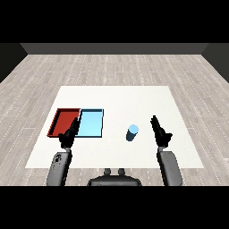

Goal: Pick the blue can and put it in the blue box

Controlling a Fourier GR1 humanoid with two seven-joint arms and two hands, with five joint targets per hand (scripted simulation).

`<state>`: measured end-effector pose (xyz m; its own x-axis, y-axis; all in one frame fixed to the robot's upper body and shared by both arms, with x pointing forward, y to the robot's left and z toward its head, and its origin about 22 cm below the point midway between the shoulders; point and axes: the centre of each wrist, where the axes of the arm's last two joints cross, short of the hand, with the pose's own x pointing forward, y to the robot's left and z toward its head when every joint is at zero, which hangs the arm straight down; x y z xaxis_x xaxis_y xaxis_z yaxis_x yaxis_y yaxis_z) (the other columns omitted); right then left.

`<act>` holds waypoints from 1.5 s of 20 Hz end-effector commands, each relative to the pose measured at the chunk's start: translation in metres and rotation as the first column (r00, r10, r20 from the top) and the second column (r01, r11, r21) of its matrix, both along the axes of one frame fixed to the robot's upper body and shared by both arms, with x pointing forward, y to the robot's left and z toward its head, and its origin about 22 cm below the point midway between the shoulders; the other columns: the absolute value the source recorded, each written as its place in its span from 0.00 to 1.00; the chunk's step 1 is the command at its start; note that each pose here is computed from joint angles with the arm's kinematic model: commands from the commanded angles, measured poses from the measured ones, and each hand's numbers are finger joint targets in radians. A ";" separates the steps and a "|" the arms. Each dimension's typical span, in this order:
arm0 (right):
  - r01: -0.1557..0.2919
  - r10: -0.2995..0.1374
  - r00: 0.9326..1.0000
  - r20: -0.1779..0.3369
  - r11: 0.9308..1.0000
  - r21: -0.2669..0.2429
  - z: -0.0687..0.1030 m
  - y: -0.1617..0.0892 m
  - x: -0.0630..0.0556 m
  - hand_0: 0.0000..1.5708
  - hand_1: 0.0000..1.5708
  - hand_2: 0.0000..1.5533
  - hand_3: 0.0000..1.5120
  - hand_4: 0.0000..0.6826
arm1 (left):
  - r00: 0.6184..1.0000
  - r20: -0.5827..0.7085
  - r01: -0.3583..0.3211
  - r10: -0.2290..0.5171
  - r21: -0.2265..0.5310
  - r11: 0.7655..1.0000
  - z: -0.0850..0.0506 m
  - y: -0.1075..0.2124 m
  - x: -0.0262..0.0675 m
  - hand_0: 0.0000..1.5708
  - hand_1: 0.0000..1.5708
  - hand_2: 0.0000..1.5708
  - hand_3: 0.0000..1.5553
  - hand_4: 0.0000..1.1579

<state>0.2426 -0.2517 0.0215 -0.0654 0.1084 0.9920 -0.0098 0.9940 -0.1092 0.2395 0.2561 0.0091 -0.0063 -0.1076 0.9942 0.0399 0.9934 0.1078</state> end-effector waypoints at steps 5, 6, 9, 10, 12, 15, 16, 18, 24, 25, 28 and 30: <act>0.026 -0.025 0.989 -0.142 1.000 0.009 -0.029 0.039 -0.019 0.00 0.00 0.00 0.00 0.00 | 0.998 -0.027 -0.056 0.055 -0.041 0.998 -0.013 -0.007 -0.0052 0.00 0.00 0.00 0.00 0.00; 0.031 -0.029 0.983 -0.181 0.999 0.010 -0.047 0.057 -0.024 0.00 0.00 0.00 0.00 0.00 | 0.997 -0.030 -0.066 0.065 -0.043 0.997 -0.007 -0.011 0.0087 0.00 0.00 0.00 0.00 0.00; -0.147 0.122 0.978 0.171 0.979 0.142 -0.013 0.055 -0.004 0.00 0.00 0.00 0.00 0.00 | 0.948 0.307 -0.039 0.078 -0.131 0.991 -0.006 -0.012 -0.0159 0.00 0.00 0.00 0.00 0.00; -0.152 0.122 0.973 0.194 0.977 0.147 -0.010 0.061 -0.023 0.00 0.00 0.00 0.00 0.00 | 0.942 0.326 -0.044 0.081 -0.120 0.992 -0.008 -0.002 -0.0117 0.00 0.00 0.00 0.00 0.00; -0.163 0.134 0.971 0.197 0.977 0.138 -0.023 0.057 -0.021 0.00 0.00 0.00 0.00 0.00 | 0.944 0.321 -0.035 0.075 -0.128 0.991 -0.001 -0.015 0.0016 0.00 0.00 0.00 0.00 0.00; -0.173 0.140 0.969 0.205 0.973 0.152 -0.028 0.054 -0.026 0.00 0.00 0.00 0.00 0.00 | 0.943 0.326 -0.025 0.067 -0.131 0.991 -0.016 -0.015 -0.0264 0.00 0.00 0.00 0.00 0.00; -0.166 0.135 0.970 0.202 0.976 0.142 -0.041 0.075 -0.049 0.00 0.00 0.00 0.00 0.00 | 0.938 0.339 -0.038 0.077 -0.121 0.992 -0.017 -0.022 -0.0105 0.00 0.00 0.00 0.00 0.00; -0.176 0.146 0.971 0.188 0.972 0.153 -0.033 0.050 -0.014 0.00 0.00 0.00 0.00 0.00 | 0.939 0.335 -0.033 0.074 -0.126 0.991 -0.013 -0.023 0.0039 0.00 0.00 0.00 0.00 0.00; -0.162 0.132 0.969 0.208 0.978 0.130 -0.042 0.061 -0.029 0.00 0.00 0.00 0.00 0.00 | 0.934 0.344 -0.058 0.097 -0.121 0.991 -0.018 0.011 -0.0076 0.00 0.00 0.00 0.00 0.00; -0.159 0.129 0.974 0.189 0.975 0.154 -0.037 0.054 -0.031 0.00 0.00 0.00 0.00 0.00 | 0.938 0.342 -0.023 0.063 -0.119 0.993 -0.029 -0.017 -0.0089 0.00 0.00 0.00 0.00 0.00; -0.153 0.128 0.974 0.187 0.980 0.130 -0.027 0.030 -0.046 0.00 0.00 0.00 0.00 0.00 | 0.935 0.346 -0.046 0.076 -0.094 0.994 -0.024 -0.028 -0.0178 0.00 0.00 0.00 0.00 0.00; -0.149 0.121 0.975 0.185 0.978 0.149 -0.042 0.054 -0.021 0.00 0.00 0.00 0.00 0.00 | 0.930 0.356 -0.056 0.089 -0.104 0.993 -0.001 -0.007 -0.0066 0.00 0.00 0.00 0.00 0.00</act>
